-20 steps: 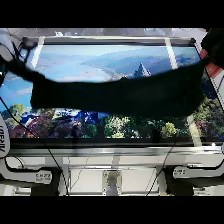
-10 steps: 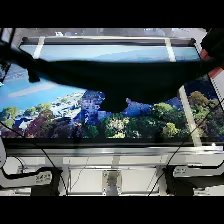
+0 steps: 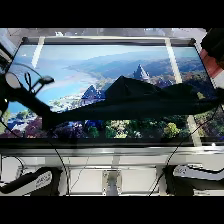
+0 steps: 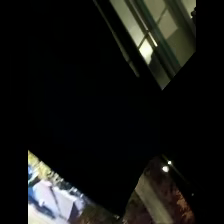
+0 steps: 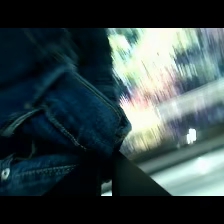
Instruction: Fold the clothes and pants, and hang the long-sleeved shirts on hangers.
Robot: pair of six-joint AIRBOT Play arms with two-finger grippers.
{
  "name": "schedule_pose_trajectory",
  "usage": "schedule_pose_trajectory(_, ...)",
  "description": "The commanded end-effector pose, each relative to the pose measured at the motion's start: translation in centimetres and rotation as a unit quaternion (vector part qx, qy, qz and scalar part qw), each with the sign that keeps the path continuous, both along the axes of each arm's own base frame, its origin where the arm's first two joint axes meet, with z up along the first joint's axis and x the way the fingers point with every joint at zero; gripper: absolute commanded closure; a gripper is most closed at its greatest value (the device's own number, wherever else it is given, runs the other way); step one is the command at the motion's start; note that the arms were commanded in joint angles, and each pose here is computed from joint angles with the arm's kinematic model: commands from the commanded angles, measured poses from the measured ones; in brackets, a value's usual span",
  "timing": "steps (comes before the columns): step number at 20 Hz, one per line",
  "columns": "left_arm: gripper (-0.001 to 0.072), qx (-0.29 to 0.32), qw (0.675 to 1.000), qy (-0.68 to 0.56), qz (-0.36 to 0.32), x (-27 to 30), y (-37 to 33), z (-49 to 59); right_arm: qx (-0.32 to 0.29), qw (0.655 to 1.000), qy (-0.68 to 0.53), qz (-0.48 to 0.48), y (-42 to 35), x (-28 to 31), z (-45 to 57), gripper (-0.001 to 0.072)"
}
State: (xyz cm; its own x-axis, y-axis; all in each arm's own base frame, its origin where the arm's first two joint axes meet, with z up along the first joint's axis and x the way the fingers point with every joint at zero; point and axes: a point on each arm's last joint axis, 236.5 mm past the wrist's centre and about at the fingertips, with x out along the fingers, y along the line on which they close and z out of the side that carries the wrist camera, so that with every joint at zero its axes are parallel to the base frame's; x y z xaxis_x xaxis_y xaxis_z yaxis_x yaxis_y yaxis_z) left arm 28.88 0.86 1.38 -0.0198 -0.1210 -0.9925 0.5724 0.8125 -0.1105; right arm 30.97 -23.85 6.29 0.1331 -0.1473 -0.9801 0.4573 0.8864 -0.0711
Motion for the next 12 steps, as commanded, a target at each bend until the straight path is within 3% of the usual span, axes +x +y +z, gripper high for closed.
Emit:
schedule_pose_trajectory(1,0.0679,0.015,0.995,0.092,-0.022,-6.5,0.5,-3.3,0.008,0.996,0.069,-0.055,-1.1,-6.6,-3.1,0.0695)
schedule_pose_trajectory(8,0.0676,0.011,0.989,0.145,-0.027,-9.9,0.3,-4.3,0.053,0.982,0.108,-0.144,-0.4,-15.3,-6.4,0.0687)
schedule_pose_trajectory(9,0.0654,0.010,0.988,0.150,-0.028,-10.1,0.3,-4.2,0.062,0.980,0.116,-0.152,-0.2,-16.0,-6.6,0.0623)
schedule_pose_trajectory(10,0.0453,0.009,0.988,0.151,-0.027,-10.2,0.3,-4.2,0.065,0.978,0.117,-0.158,-0.3,-16.4,-6.6,0.0514)
schedule_pose_trajectory(11,0.0320,0.010,0.988,0.151,-0.027,-10.2,0.3,-4.2,0.064,0.977,0.117,-0.164,-0.4,-16.6,-6.6,0.0406)
schedule_pose_trajectory(12,0.0317,0.009,0.988,0.151,-0.027,-10.2,0.3,-4.2,0.064,0.977,0.115,-0.170,-0.5,-16.6,-6.6,0.0326)
